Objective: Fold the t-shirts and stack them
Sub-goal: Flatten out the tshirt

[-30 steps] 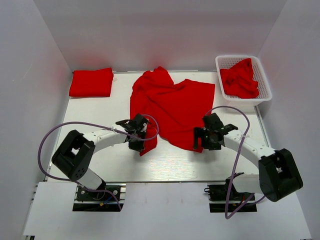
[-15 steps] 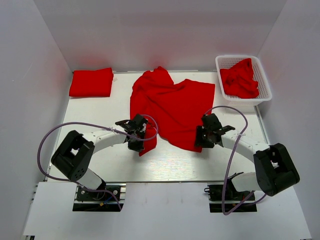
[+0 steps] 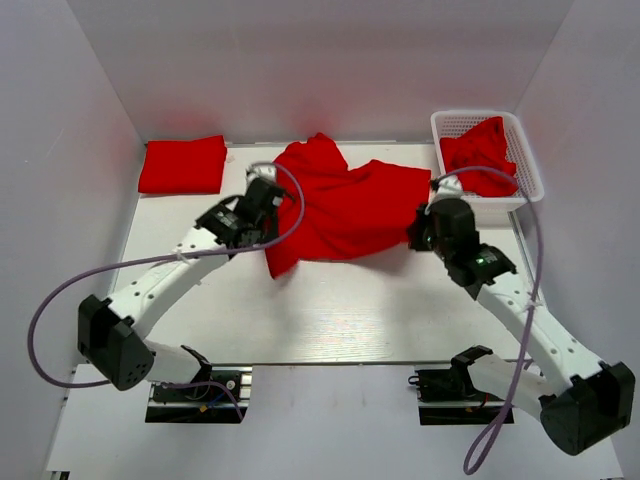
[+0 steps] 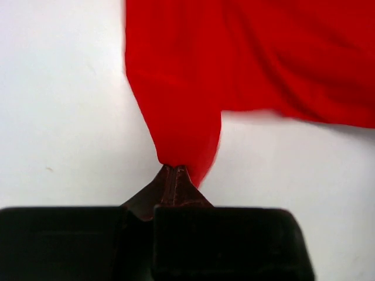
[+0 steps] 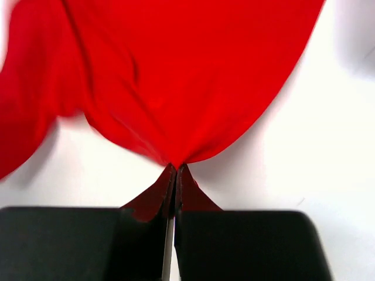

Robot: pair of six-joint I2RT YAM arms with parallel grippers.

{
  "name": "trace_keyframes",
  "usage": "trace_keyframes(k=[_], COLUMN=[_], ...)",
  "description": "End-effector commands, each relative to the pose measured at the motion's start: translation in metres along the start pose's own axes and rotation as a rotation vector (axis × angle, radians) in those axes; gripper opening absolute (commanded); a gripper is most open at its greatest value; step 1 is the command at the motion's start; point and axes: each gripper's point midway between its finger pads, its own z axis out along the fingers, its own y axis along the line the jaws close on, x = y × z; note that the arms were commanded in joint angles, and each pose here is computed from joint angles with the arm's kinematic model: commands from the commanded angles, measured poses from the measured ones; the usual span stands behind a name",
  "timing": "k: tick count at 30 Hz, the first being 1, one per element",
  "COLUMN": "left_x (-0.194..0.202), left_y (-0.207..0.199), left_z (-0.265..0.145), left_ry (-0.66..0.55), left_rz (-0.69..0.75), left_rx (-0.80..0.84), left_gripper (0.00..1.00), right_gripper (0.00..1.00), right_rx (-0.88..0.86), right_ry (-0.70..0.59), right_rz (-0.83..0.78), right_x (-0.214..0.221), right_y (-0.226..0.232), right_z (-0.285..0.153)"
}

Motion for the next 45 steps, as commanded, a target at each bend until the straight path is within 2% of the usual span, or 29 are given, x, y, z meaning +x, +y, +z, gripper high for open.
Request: trace_keyframes(k=[1,3,6,8,9,11,12,19,21,25,27,30,31,33,34,36,37,38,40,41,43,45], left_x=[-0.086,-0.117,-0.178,-0.197,-0.213,-0.228,-0.241,-0.268,-0.273,-0.279,-0.287,-0.295,-0.301,-0.307,-0.308,-0.320,-0.321,-0.328,-0.343,-0.353,-0.380,-0.405], left_y=[0.033,0.045,0.062,0.073,0.079,0.085,0.088,0.117,0.123,0.133,0.126,0.119,0.112,0.103,0.097,0.089,0.085,0.083,0.075,0.073,0.074,0.073], left_z=[-0.063,-0.089,-0.150,-0.184,-0.208,-0.239,-0.270,-0.389,-0.422,-0.461,-0.455,-0.442,-0.426,-0.400,-0.378,-0.352,-0.332,-0.329,-0.288,-0.288,-0.267,-0.268], left_ry=[-0.283,-0.380,-0.571,-0.667,-0.741,-0.825,-0.912,-1.179,-1.257,-1.367,-1.363,-1.341,-1.311,-1.272,-1.235,-1.223,-1.191,-1.213,-1.163,-1.197,-1.197,-1.254], left_rz=[-0.069,-0.066,-0.125,-0.154,-0.151,-0.159,-0.186,-0.159,-0.171,-0.180,-0.149,-0.125,-0.121,-0.103,-0.086,-0.067,-0.053,-0.070,0.006,-0.012,0.028,0.041], left_rx=[-0.148,-0.208,-0.260,-0.274,-0.278,-0.262,-0.219,-0.187,-0.156,-0.145,-0.159,-0.189,-0.212,-0.252,-0.275,-0.324,-0.360,-0.382,-0.494,-0.516,-0.605,-0.624], left_gripper=[0.00,0.00,0.00,0.00,0.00,0.00,0.00,0.00,0.00,0.00,0.00,0.00,0.00,0.00,0.00,0.00,0.00,0.00,0.00,0.00,0.00,0.00], right_gripper=[0.00,0.00,0.00,0.00,0.00,0.00,0.00,0.00,0.00,0.00,0.00,0.00,0.00,0.00,0.00,0.00,0.00,0.00,0.00,0.00,0.00,0.00], right_rx=[0.119,0.164,0.229,0.281,0.294,0.311,0.305,0.237,0.219,0.194,0.196,0.224,0.240,0.259,0.274,0.274,0.283,0.288,0.305,0.319,0.322,0.326], right_ry=[-0.259,-0.370,-0.501,-0.558,-0.633,-0.708,-0.753,-0.986,-1.024,-1.092,-1.099,-1.059,-1.020,-0.990,-0.940,-0.922,-0.859,-0.857,-0.813,-0.780,-0.832,-0.907], right_rz=[-0.067,-0.076,-0.076,-0.097,-0.073,-0.096,-0.090,-0.161,-0.178,-0.204,-0.210,-0.226,-0.234,-0.239,-0.253,-0.254,-0.271,-0.264,-0.274,-0.275,-0.273,-0.268], right_x=[-0.087,-0.132,-0.185,-0.205,-0.230,-0.253,-0.267,-0.321,-0.327,-0.338,-0.340,-0.342,-0.344,-0.345,-0.345,-0.346,-0.345,-0.348,-0.351,-0.353,-0.371,-0.406], right_y=[-0.013,-0.014,-0.018,-0.024,-0.023,-0.023,-0.020,-0.004,0.000,0.005,0.006,0.005,0.006,0.005,0.006,0.009,0.011,0.012,0.012,0.013,0.015,0.021], right_z=[-0.033,-0.057,-0.090,-0.107,-0.131,-0.160,-0.178,-0.288,-0.310,-0.342,-0.345,-0.326,-0.304,-0.287,-0.259,-0.234,-0.196,-0.185,-0.153,-0.120,-0.115,-0.113])
